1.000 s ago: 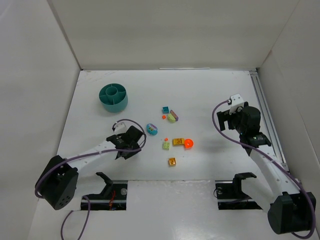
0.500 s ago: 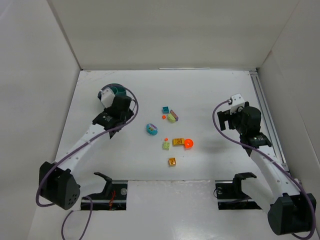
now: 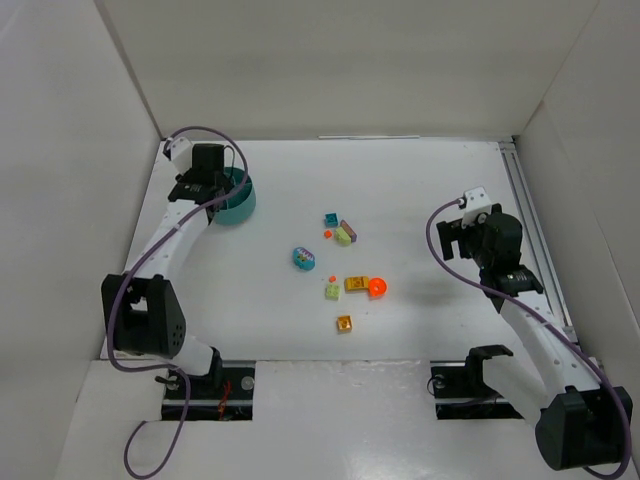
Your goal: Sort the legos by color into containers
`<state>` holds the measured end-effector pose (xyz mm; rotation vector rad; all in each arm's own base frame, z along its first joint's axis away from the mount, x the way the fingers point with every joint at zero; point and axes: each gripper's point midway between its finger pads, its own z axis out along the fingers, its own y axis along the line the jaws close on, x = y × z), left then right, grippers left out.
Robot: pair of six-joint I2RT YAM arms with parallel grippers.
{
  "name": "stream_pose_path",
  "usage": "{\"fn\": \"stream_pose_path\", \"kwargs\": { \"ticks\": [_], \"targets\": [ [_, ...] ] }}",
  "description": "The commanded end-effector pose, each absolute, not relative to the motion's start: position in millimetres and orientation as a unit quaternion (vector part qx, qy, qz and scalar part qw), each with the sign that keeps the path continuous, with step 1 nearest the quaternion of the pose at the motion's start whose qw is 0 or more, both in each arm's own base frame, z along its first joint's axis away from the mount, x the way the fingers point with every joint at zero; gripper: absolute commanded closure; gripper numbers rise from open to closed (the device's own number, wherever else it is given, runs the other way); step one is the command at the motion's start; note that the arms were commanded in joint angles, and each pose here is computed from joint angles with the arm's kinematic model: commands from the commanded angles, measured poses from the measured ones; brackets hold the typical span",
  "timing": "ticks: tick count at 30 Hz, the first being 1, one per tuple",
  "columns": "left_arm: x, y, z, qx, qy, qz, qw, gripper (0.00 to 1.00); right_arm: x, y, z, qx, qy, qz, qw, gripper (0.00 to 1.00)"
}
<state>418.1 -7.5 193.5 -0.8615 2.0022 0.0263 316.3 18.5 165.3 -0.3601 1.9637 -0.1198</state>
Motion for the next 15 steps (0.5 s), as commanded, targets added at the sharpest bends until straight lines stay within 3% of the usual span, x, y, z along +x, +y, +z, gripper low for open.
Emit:
{"fn": "stream_pose_path", "kwargs": {
  "ticks": [1, 9, 12, 14, 15],
  "targets": [
    [433.6, 0.5, 213.9, -0.339, 0.806, 0.003, 0.485, 0.71, 320.9, 13.6, 178.0, -0.14, 0.816, -0.062, 0.558, 0.0],
    [438.6, 12.6, 189.9, -0.348, 0.818, 0.008, 0.458, 0.71, 320.9, 10.1, 178.2, -0.135, 0.816, -0.071, 0.557, 0.0],
    [439.2, 12.6, 183.7, -0.348, 0.82, 0.01, 0.455, 0.6, 321.0, 9.7, 178.3, -0.138, 0.816, -0.073, 0.557, 0.0],
    [441.1, 12.4, 185.6, -0.348, 0.817, 0.008, 0.459, 0.41, 321.0, 9.7, 178.3, -0.138, 0.816, -0.073, 0.557, 0.0],
    [441.1, 12.4, 185.6, -0.348, 0.817, 0.008, 0.459, 0.38, 321.0, 9.7, 178.3, -0.138, 0.816, -0.073, 0.557, 0.0]
  ]
}}
